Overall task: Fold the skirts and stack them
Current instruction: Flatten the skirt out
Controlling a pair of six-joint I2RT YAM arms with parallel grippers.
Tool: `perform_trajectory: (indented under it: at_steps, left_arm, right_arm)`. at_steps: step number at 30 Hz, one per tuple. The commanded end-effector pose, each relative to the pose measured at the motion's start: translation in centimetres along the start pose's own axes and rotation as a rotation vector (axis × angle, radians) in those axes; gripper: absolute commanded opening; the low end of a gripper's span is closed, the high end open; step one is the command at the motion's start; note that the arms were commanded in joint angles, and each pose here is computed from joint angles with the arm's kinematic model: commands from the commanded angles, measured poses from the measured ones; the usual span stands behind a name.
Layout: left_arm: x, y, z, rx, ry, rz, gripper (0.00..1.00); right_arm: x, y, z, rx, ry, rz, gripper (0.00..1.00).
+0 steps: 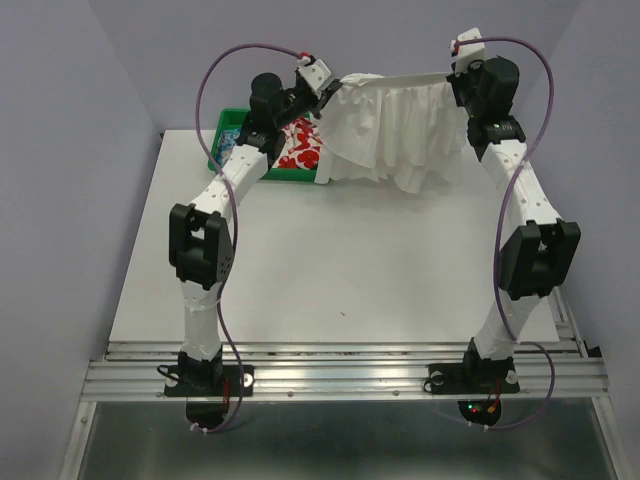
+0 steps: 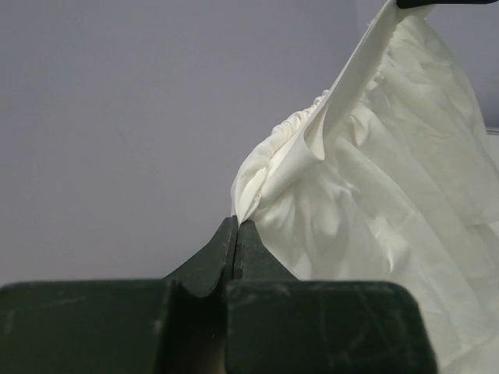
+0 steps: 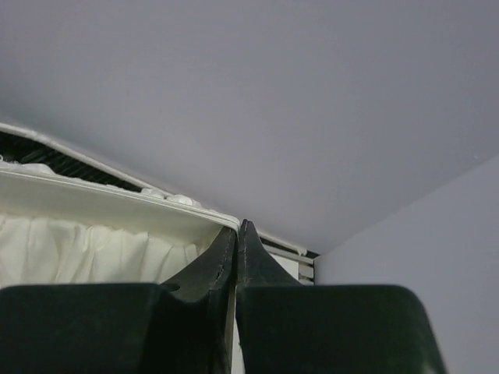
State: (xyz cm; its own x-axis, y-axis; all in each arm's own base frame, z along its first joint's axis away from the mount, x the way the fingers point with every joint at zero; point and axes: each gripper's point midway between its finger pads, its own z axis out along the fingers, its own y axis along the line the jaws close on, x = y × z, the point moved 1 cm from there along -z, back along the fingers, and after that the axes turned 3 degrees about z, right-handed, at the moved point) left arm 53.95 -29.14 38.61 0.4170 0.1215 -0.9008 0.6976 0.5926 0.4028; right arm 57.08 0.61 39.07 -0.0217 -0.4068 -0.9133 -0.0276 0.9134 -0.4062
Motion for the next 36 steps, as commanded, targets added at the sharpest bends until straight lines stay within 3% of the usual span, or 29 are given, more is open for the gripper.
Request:
perform_trajectory:
  at_steps: [1,3,13,16,18,19,21,22,26,31,36]
  left_arm:
    - [-4.7,7.7,1.0,-0.227,-0.175,0.141,0.00]
    - [-5.8,8.1,1.8,-0.237,-0.210,0.201,0.00]
    - [-2.8,7.1,3.7,-0.276,-0.258,0.350,0.00]
    - [-0.2,4.8,3.4,-0.187,-0.202,0.390,0.00]
    - [1.9,2.9,3.2,-0.116,-0.165,0.419,0.00]
    - [5.2,1.0,2.8,-0.064,-0.105,0.410,0.00]
    - [7.0,-0.7,2.0,-0.004,-0.057,0.475,0.00]
    - [9.6,-2.7,1.4,0.044,-0.009,0.469,0.00]
    - [12.2,-5.7,-0.8,0.120,0.062,0.493,0.00]
    - [14.5,-7.9,-3.8,0.161,0.145,0.483,0.00]
    - [13.6,-7.9,-5.5,0.138,0.173,0.495,0.00]
  right_arm:
    - [-1.1,-9.9,0.7,0.383,-0.063,-0.006,0.01]
    - [-0.9,-10.7,1.7,0.420,-0.084,0.003,0.01]
    - [-0.1,-12.0,2.0,0.503,-0.166,0.003,0.01]
    - [1.9,-9.1,0.5,0.387,-0.193,-0.078,0.01]
    - [7.3,-5.6,0.2,0.267,-0.098,-0.146,0.01]
    - [8.8,-4.4,-0.3,0.225,-0.083,-0.177,0.01]
    - [10.5,-2.4,-1.6,0.150,-0.098,-0.267,0.01]
    - [14.5,0.1,-2.5,0.072,-0.042,-0.289,0.01]
    - [19.3,3.5,-5.4,-0.034,-0.002,-0.347,0.01]
    - [20.2,5.2,-7.9,-0.122,0.029,-0.327,0.01]
    - [19.4,5.6,-8.5,-0.186,0.052,-0.307,0.01]
